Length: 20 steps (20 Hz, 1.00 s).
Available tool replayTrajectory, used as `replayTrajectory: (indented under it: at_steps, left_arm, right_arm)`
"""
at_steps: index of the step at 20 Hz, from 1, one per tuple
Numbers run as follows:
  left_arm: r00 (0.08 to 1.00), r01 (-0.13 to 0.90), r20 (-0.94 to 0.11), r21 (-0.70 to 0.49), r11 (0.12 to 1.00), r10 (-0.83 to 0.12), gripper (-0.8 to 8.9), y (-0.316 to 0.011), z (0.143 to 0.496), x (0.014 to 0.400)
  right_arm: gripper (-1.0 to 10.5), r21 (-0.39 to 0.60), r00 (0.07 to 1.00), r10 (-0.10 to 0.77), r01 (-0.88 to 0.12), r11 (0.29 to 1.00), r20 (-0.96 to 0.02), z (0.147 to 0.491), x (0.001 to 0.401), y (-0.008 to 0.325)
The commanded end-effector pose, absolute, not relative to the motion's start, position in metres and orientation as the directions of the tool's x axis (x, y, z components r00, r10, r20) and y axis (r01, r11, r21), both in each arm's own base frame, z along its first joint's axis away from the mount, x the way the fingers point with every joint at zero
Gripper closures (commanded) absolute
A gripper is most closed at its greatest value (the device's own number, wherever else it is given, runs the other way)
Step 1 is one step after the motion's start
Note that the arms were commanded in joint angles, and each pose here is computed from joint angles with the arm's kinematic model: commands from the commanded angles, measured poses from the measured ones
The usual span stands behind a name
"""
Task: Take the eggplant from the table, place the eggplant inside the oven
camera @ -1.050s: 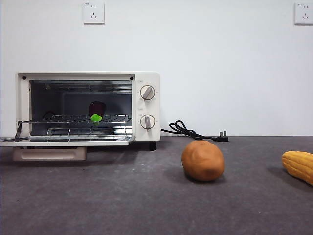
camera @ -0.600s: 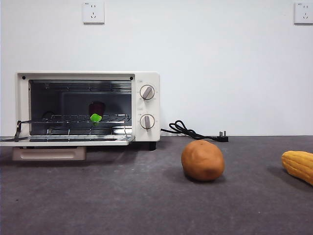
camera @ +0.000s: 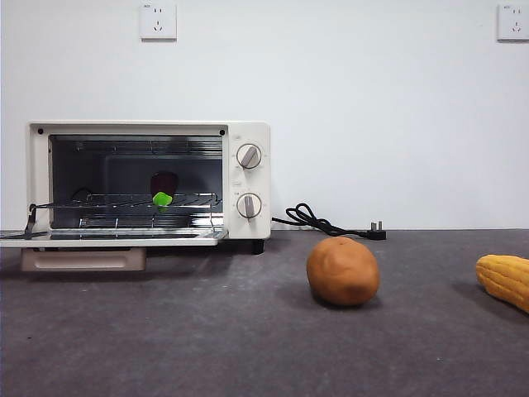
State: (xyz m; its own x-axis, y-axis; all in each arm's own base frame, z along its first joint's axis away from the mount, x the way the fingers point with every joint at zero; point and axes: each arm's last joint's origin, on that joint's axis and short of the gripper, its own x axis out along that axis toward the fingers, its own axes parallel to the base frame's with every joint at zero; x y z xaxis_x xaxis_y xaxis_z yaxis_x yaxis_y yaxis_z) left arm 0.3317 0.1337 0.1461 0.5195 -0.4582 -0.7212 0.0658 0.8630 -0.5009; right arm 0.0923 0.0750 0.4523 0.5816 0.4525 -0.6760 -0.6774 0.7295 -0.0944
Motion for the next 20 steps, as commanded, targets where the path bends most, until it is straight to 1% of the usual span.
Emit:
replayTrajectory:
  at_steps: [1,4,7,10,12,16,20]
  left_arm:
    - [0.501,0.073,-0.697,-0.557,0.827,-0.513,8.2,0.131,0.132,0.332]
    - [0.498,0.108,-0.644,-0.619,0.778,-0.582,8.2,0.129,0.126,0.334]
    - [0.501,0.14,-0.591,-0.665,0.734,-0.632,8.2,0.128,0.126,0.335]
    - [0.508,0.19,-0.487,-0.741,0.644,-0.71,8.2,0.127,0.13,0.335]
    - [0.505,0.223,-0.435,-0.769,0.599,-0.745,8.2,0.125,0.131,0.335]
    - [0.52,0.25,-0.396,-0.777,0.578,-0.757,8.2,0.125,0.141,0.336]
    - [0.573,0.292,-0.365,-0.745,0.599,-0.733,8.2,0.127,0.166,0.339]
  right_arm:
    - [9.6,-0.078,0.567,0.44,-0.669,0.739,-0.697,0.449,0.092,0.074]
    - [9.6,-0.074,0.57,0.435,-0.661,0.747,-0.697,0.449,0.092,0.074]
    - [9.6,-0.091,0.585,0.416,-0.647,0.757,-0.696,0.449,0.092,0.074]
    - [9.6,-0.091,0.585,0.415,-0.646,0.758,-0.697,0.449,0.093,0.074]
    - [9.6,-0.092,0.585,0.415,-0.646,0.758,-0.697,0.449,0.093,0.074]
    - [9.6,-0.091,0.585,0.415,-0.647,0.757,-0.697,0.449,0.093,0.074]
    - [9.6,-0.091,0.585,0.415,-0.647,0.757,-0.697,0.449,0.093,0.074]
